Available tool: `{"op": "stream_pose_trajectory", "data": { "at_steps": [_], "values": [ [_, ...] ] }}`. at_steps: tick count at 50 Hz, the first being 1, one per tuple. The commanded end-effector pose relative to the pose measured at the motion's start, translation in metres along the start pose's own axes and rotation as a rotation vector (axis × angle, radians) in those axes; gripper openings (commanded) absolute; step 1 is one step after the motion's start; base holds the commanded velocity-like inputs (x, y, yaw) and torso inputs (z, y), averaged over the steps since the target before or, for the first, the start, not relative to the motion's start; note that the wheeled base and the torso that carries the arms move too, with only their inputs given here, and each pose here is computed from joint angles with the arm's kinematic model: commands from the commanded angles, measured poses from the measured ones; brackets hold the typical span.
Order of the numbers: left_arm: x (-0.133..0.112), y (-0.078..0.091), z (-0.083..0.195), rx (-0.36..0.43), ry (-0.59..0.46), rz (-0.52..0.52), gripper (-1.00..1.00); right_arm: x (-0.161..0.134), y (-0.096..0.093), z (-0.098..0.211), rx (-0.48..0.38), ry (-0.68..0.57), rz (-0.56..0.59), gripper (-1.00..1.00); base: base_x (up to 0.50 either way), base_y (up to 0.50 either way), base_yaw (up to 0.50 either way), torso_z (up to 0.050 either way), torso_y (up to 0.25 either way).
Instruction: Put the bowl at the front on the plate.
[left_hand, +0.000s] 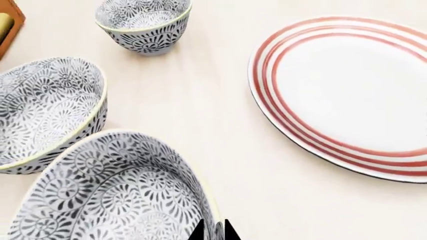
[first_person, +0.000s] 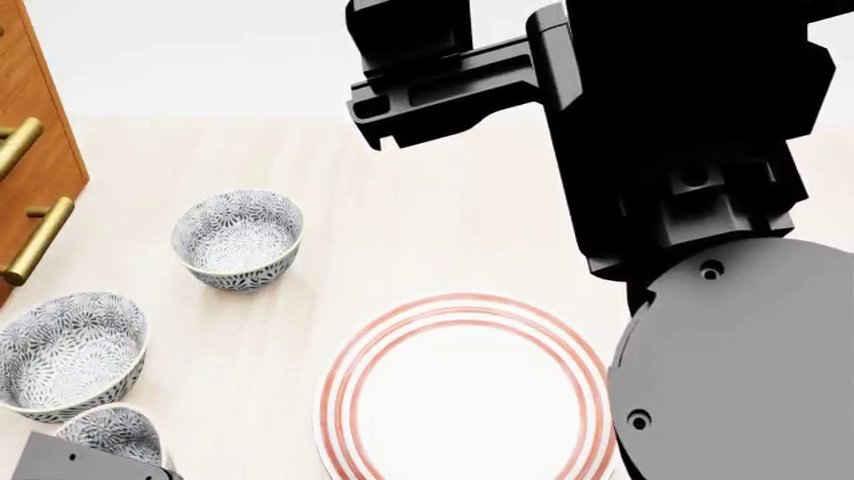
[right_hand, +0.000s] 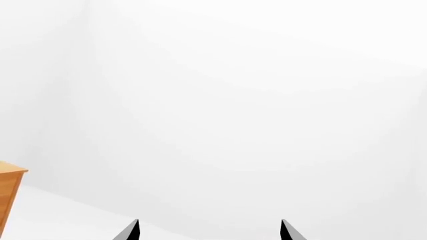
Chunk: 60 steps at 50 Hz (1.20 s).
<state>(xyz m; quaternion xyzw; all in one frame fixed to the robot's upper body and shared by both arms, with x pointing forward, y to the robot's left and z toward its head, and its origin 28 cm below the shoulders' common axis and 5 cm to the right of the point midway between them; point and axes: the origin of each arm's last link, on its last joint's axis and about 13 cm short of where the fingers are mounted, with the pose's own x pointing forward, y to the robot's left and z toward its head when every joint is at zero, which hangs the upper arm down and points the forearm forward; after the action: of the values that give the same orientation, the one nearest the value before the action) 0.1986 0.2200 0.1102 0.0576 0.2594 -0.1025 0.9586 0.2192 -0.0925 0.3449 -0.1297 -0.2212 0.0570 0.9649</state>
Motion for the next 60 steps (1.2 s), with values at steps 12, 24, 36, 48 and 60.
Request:
{"op": "stream_pose_trajectory", "data": {
  "at_steps": [12,24,36,48,60],
  "values": [
    [-0.004,0.002,0.007,0.087,-0.103,0.033,-1.0,0.0,0.001,-0.001,-0.005,-0.005,0.002,1.0,0.0,0.0,0.0,0.0,0.0],
    [-0.007,0.002,0.012,0.096,-0.156,0.054,-1.0,-0.002,0.0,-0.001,-0.008,-0.005,0.003,1.0,0.0,0.0,0.0,0.0,0.0],
    [-0.009,0.003,0.018,0.088,-0.182,0.03,-1.0,-0.002,0.0,-0.002,-0.006,-0.004,0.005,1.0,0.0,0.0,0.0,0.0,0.0],
    [-0.013,0.003,0.025,0.115,-0.218,0.03,-1.0,-0.003,0.0,-0.004,-0.001,-0.001,0.005,1.0,0.0,0.0,0.0,0.0,0.0],
    [-0.018,0.003,0.035,0.166,-0.264,0.012,-1.0,-0.004,-0.003,0.001,0.001,-0.026,-0.012,1.0,0.0,0.0,0.0,0.0,0.0]
  ]
}}
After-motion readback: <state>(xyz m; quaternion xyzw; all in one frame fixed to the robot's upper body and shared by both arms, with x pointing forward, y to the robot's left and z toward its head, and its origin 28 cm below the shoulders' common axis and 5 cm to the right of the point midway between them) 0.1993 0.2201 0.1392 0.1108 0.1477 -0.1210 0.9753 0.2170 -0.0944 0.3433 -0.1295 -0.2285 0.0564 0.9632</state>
